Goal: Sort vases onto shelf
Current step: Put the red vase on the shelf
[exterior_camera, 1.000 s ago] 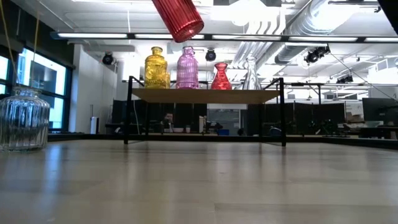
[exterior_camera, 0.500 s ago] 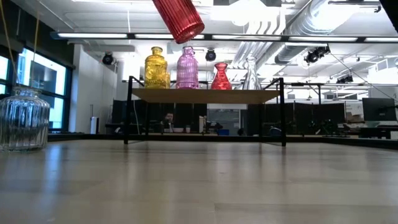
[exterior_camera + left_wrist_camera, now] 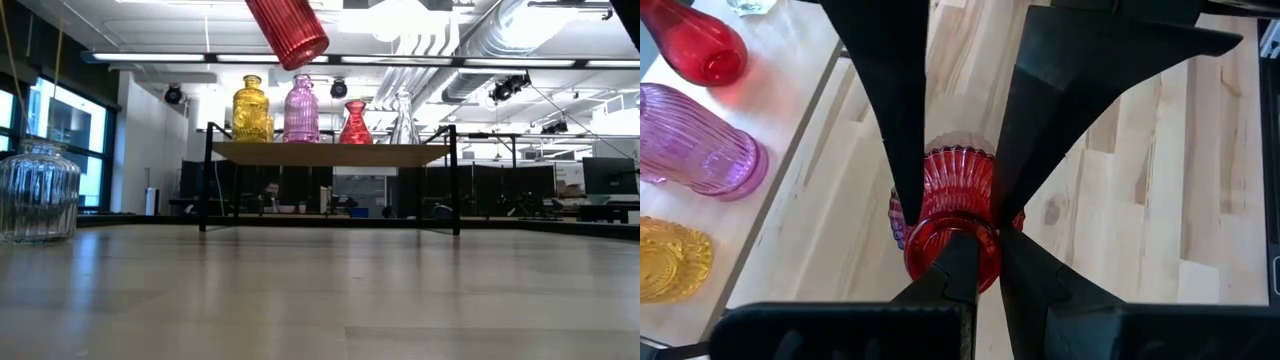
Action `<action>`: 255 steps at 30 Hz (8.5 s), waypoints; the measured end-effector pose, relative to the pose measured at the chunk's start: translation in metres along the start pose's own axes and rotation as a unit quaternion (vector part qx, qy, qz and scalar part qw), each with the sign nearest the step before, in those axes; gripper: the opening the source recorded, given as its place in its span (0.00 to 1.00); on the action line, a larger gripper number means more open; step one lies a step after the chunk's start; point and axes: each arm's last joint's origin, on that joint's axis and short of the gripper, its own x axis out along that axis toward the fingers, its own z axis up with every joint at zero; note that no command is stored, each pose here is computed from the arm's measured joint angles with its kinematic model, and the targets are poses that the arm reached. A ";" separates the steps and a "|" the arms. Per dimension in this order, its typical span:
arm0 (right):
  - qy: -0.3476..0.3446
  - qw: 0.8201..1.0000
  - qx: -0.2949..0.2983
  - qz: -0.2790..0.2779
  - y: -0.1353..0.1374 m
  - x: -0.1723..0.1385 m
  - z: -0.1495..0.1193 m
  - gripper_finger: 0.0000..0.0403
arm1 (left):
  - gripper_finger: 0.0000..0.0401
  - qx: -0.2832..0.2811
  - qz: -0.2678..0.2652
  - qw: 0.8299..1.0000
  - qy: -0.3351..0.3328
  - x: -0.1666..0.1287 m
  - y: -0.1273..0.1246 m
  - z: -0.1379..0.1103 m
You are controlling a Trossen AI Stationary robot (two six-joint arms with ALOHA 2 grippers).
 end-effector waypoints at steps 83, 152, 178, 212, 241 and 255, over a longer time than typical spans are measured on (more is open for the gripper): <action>0.040 0.983 0.179 -0.008 -0.010 0.013 -0.011 0.13 | 0.36 -0.021 0.004 0.999 0.032 -0.001 0.021 -0.002; -0.100 0.945 0.300 -0.078 -0.070 -0.052 -0.155 0.00 | 0.36 -0.066 0.039 0.997 -0.014 -0.047 0.047 -0.016; -0.121 0.974 0.191 -0.014 -0.035 0.026 -0.124 0.32 | 0.36 -0.069 0.038 0.997 -0.022 -0.053 0.050 -0.017; 0.056 0.968 0.243 0.001 -0.029 0.144 -0.166 0.32 | 0.36 -0.094 0.018 0.993 -0.061 -0.084 0.065 -0.026; -0.027 0.994 0.104 0.005 0.009 0.150 -0.114 0.33 | 0.36 -0.090 0.019 0.994 -0.059 -0.083 0.064 -0.026; -0.059 0.994 0.081 -0.042 -0.003 0.144 -0.076 0.32 | 0.36 -0.107 0.018 0.992 -0.060 -0.083 0.064 -0.026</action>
